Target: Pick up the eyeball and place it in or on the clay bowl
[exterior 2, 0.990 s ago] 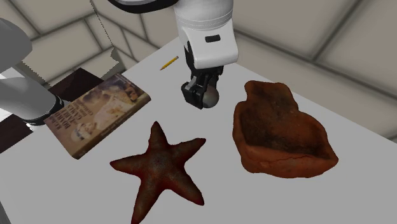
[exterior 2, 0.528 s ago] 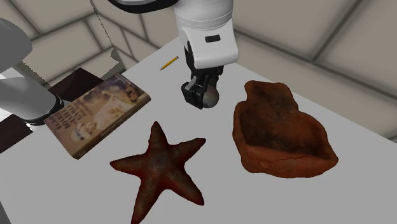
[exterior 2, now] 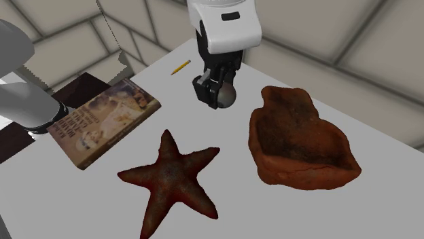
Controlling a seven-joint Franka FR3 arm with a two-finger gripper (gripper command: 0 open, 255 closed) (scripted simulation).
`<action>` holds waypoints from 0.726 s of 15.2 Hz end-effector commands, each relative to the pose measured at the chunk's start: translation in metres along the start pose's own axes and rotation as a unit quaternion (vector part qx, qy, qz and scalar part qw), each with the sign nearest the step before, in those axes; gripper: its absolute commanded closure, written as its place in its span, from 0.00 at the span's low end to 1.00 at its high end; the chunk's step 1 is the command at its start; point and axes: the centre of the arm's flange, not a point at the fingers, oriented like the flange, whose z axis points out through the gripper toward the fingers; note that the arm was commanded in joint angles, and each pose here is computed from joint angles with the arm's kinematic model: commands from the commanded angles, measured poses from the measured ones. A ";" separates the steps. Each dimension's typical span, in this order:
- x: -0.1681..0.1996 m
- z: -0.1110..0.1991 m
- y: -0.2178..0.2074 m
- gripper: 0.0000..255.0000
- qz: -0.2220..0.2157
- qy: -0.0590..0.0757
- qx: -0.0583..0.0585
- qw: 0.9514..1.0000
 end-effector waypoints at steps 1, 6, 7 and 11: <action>-0.001 -0.011 0.000 1.00 0.000 0.000 0.000 1.000; 0.000 -0.037 -0.001 1.00 0.000 0.000 0.000 1.000; 0.001 -0.043 -0.001 1.00 0.000 0.000 0.000 1.000; 0.002 -0.064 -0.001 1.00 0.000 0.000 0.000 1.000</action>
